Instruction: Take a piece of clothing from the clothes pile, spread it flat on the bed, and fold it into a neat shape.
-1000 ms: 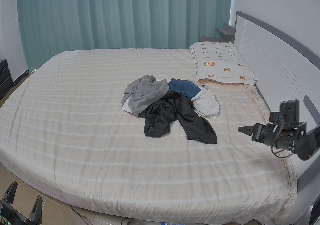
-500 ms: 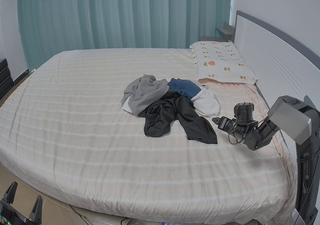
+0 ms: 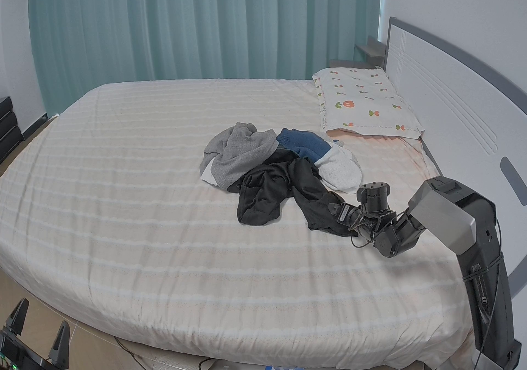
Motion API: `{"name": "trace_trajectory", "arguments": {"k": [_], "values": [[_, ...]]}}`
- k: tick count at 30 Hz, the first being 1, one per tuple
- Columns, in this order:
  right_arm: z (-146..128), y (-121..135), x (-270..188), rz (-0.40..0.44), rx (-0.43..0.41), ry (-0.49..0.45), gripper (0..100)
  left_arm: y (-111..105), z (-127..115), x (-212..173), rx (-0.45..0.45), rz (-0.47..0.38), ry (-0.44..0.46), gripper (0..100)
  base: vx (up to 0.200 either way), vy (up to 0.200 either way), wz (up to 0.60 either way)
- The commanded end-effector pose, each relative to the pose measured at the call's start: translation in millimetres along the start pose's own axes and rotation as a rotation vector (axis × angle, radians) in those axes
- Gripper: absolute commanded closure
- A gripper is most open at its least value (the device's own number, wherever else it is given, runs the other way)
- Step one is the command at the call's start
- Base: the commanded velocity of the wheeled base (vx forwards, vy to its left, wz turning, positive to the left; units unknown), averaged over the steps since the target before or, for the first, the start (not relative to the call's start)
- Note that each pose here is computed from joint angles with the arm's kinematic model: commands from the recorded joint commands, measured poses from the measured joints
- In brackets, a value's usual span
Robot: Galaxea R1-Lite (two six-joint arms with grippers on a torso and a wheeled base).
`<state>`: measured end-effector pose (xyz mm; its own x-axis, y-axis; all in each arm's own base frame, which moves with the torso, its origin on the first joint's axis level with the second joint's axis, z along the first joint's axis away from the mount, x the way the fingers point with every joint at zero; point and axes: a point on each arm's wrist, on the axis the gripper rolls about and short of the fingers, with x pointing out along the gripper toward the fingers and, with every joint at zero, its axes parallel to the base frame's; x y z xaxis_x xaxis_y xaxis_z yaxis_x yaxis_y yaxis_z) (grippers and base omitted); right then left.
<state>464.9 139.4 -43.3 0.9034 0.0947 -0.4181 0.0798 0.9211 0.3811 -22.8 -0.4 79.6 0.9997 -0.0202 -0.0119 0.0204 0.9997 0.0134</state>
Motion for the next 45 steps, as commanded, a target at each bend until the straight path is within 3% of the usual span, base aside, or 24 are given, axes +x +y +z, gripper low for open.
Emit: {"name": "trace_trajectory", "arguments": {"k": [1,12,13,19,25,34,40,45], "values": [[-3,8,0,0.019,-0.036,-0.006,0,0,-5,0,0.0,0.0,-0.001,0,0.0,0.0,0.0],[-19,19,-2,0.039,-0.108,0.008,0,0,-5,0,0.0,0.0,-0.001,0,0.0,0.0,0.0],[-21,18,-1,0.04,-0.13,0.008,100,0,-4,0,0.0,0.0,-0.003,0,0.0,0.0,0.0],[-24,16,-2,0.054,-0.148,-0.012,100,0,-5,0,0.0,0.0,-0.001,0,0.0,0.0,0.0],[-13,18,-17,0.118,-0.113,-0.104,100,0,-4,0,0.0,0.0,-0.003,0,0.0,0.0,0.0],[17,18,-114,0.337,0.002,-0.075,100,0,-4,0,0.0,0.0,-0.003,0,0.0,0.0,0.0],[35,11,-174,0.374,0.093,-0.097,100,0,-5,0,0.002,0.0,-0.001,0,0.0,0.0,0.0],[58,18,-229,0.451,0.154,-0.131,100,0,-5,0,0.0,0.0,-0.001,0,0.0,0.0,0.0]]}}
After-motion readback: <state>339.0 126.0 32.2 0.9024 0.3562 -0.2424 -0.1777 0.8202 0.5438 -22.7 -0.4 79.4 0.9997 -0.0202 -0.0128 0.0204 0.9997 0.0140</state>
